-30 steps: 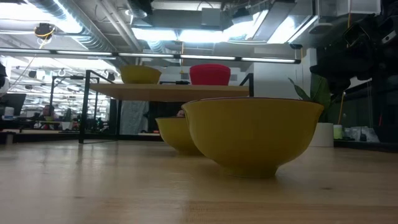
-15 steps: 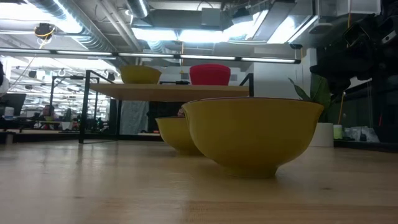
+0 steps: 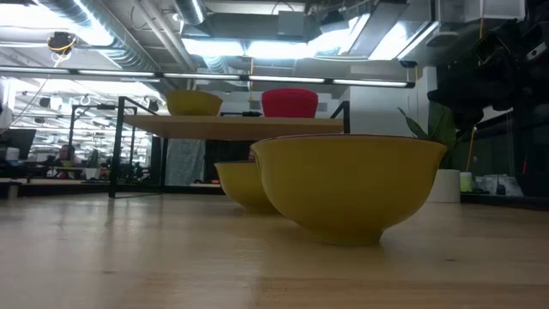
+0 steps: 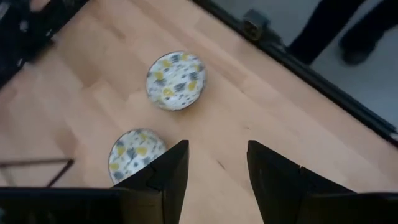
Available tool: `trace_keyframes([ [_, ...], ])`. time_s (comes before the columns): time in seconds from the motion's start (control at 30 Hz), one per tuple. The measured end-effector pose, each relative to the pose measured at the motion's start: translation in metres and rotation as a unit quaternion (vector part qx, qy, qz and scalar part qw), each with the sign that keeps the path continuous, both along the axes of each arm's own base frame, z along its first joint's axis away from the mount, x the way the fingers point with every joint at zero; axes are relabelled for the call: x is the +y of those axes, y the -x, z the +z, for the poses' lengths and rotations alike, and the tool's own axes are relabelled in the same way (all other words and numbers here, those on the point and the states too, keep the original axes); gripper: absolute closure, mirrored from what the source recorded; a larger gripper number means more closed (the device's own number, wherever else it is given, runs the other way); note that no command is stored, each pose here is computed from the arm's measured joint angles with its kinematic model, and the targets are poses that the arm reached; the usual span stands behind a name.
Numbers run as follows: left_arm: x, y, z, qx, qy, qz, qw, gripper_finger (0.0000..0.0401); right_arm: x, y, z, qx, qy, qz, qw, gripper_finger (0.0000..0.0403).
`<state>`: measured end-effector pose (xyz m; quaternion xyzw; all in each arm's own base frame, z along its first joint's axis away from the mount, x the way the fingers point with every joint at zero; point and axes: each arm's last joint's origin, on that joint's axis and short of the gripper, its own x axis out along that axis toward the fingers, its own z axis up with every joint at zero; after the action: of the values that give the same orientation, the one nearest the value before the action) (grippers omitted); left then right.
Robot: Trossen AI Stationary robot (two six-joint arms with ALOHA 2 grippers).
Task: Pick & Place Mini bowls
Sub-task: Stack the top white patterned bowl on the white patterned bowl on the shelf
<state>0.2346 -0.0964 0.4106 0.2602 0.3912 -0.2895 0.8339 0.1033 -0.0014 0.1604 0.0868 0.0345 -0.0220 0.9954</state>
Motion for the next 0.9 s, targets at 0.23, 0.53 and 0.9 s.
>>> trace_keyframes([
  [0.23,-0.035,0.011,-0.005,-0.030,-0.041,-0.074,0.996,0.0244,0.000,0.000,0.000,0.000,0.000,0.000,1.000,0.0263],
  [0.53,-0.077,0.008,-0.029,0.008,-0.026,-0.114,0.993,0.0244,0.000,0.000,0.000,0.000,0.000,0.000,1.000,0.0263],
  [0.9,-0.112,-0.009,-0.072,0.122,-0.019,-0.088,0.988,0.0244,0.000,0.000,0.000,0.000,0.000,0.000,1.000,0.0263],
])
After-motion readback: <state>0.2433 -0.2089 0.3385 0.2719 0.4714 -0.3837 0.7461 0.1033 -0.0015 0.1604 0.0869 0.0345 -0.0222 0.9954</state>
